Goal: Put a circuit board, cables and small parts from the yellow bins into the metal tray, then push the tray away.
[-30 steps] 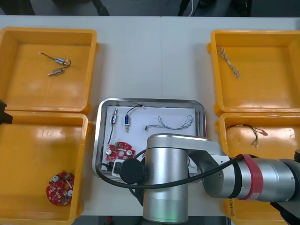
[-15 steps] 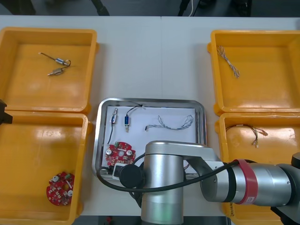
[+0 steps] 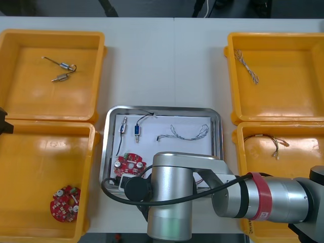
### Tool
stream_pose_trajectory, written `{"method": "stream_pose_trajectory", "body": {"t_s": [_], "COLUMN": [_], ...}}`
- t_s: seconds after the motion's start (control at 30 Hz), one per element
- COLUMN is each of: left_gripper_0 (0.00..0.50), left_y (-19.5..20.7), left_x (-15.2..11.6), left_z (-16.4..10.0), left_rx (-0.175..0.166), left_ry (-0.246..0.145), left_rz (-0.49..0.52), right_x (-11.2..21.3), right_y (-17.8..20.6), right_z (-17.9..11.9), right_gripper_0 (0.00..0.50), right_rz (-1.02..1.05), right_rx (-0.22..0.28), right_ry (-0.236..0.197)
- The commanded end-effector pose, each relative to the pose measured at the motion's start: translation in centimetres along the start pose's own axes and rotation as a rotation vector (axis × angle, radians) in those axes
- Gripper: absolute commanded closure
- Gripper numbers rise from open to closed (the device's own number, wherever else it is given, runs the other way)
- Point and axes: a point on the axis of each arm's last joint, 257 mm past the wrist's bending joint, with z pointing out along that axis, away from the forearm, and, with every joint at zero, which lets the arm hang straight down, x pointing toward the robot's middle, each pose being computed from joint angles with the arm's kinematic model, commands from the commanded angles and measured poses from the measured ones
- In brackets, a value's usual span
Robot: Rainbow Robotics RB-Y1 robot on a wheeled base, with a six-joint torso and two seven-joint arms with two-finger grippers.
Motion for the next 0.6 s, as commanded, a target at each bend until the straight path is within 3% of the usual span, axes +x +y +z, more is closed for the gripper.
{"method": "stream_pose_trajectory", "body": {"t_s": [0.03, 0.23, 0.3, 0.37, 0.5, 0.6], "left_gripper_0": [0.0, 0.0, 0.0, 0.0, 0.0, 0.0], "left_y": [0.37, 0.37, 0.37, 0.37, 0.37, 0.37], "left_x": [0.04, 0.04, 0.04, 0.04, 0.04, 0.04], "left_z": [-0.55, -0.55, -0.55, -0.55, -0.55, -0.55], "left_rx": [-0.008, -0.008, -0.008, -0.008, -0.008, -0.008], "left_ry": [-0.022, -0.022, -0.022, -0.022, -0.022, -0.022], "left_rz": [0.061, 0.061, 0.061, 0.061, 0.061, 0.061], "right_x": [-1.36, -0.7, -0.55, -0.49, -0.5, -0.51], "right_y": [1.58, 1.59, 1.56, 1.48, 1.4, 1.32], "right_z": [-0.99, -1.1, -1.09, -1.06, -1.06, -1.06], "right_gripper_0": [0.0, 0.0, 0.085, 0.129, 0.362, 0.417], "right_rz": [-0.069, -0.068, -0.067, -0.065, -0.063, -0.064], "right_rx": [-0.012, -0.016, -0.016, -0.014, -0.011, -0.008], "right_ry": [-0.039, -0.031, -0.028, -0.027, -0.027, -0.027]}}
